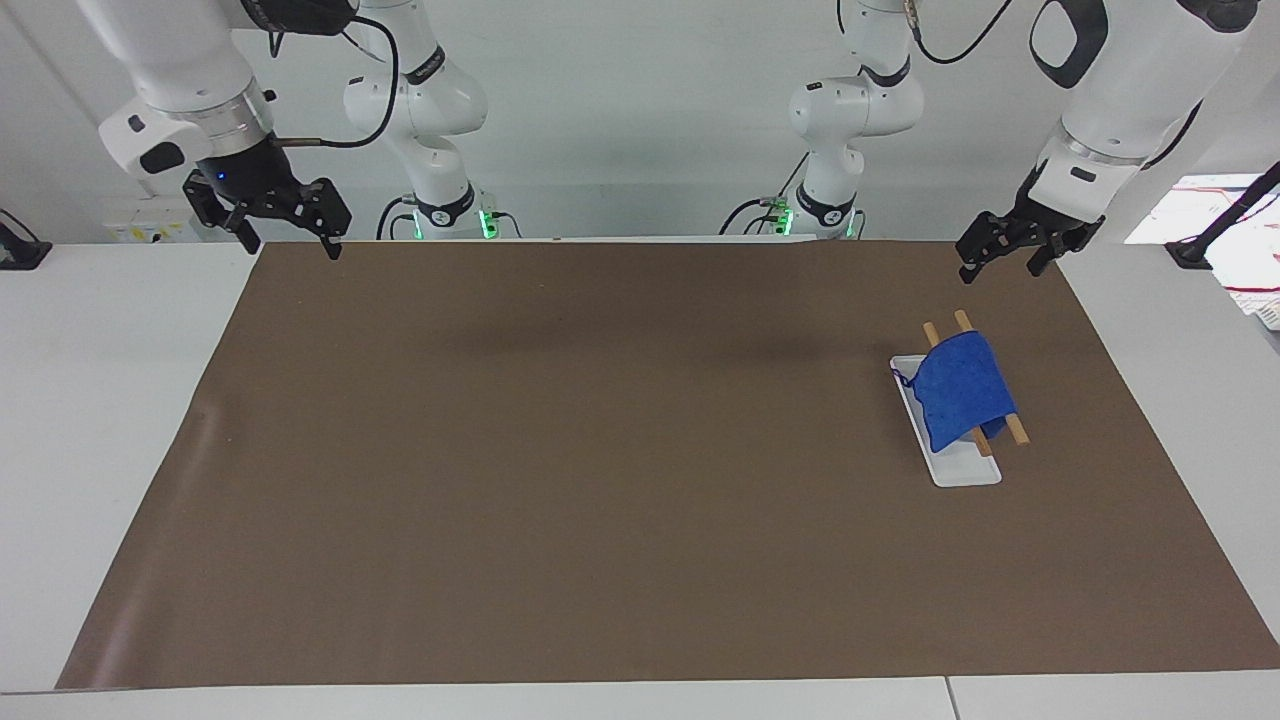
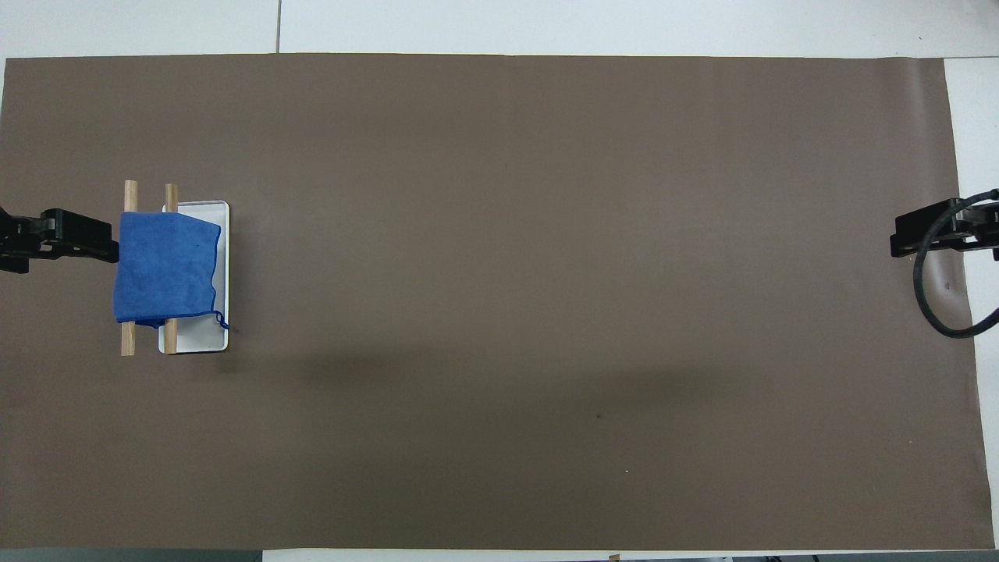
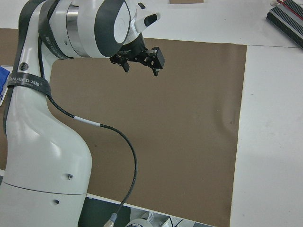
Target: Right arm passes towel to left arm to hang
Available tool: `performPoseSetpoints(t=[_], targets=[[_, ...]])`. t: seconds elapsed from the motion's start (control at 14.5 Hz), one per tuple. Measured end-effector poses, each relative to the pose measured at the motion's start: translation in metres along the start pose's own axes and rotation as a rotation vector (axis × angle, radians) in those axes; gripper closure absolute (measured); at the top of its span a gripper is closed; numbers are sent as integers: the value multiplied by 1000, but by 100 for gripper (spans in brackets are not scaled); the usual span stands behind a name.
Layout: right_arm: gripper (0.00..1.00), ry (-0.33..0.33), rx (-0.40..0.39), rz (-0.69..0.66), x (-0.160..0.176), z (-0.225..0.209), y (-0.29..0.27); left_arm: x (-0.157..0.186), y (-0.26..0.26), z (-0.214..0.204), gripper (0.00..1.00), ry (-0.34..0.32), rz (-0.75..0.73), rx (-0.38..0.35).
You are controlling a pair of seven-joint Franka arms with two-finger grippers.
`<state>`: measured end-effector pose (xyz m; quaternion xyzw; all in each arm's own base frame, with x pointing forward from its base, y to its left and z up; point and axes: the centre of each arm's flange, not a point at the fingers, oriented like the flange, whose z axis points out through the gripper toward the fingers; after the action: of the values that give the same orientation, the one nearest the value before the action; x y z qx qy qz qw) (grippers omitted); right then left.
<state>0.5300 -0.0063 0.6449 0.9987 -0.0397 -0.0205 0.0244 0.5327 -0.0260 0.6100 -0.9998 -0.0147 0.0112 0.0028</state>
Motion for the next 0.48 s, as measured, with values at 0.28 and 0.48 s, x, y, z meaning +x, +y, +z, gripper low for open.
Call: performPoseSetpoints(t=[0.28,0.48], targets=[[0,-1,0,8,0,0,5,0,0,0,0,1,0,0],[0,-1,1,9,0,0,5,0,0,0,0,1,0,0]])
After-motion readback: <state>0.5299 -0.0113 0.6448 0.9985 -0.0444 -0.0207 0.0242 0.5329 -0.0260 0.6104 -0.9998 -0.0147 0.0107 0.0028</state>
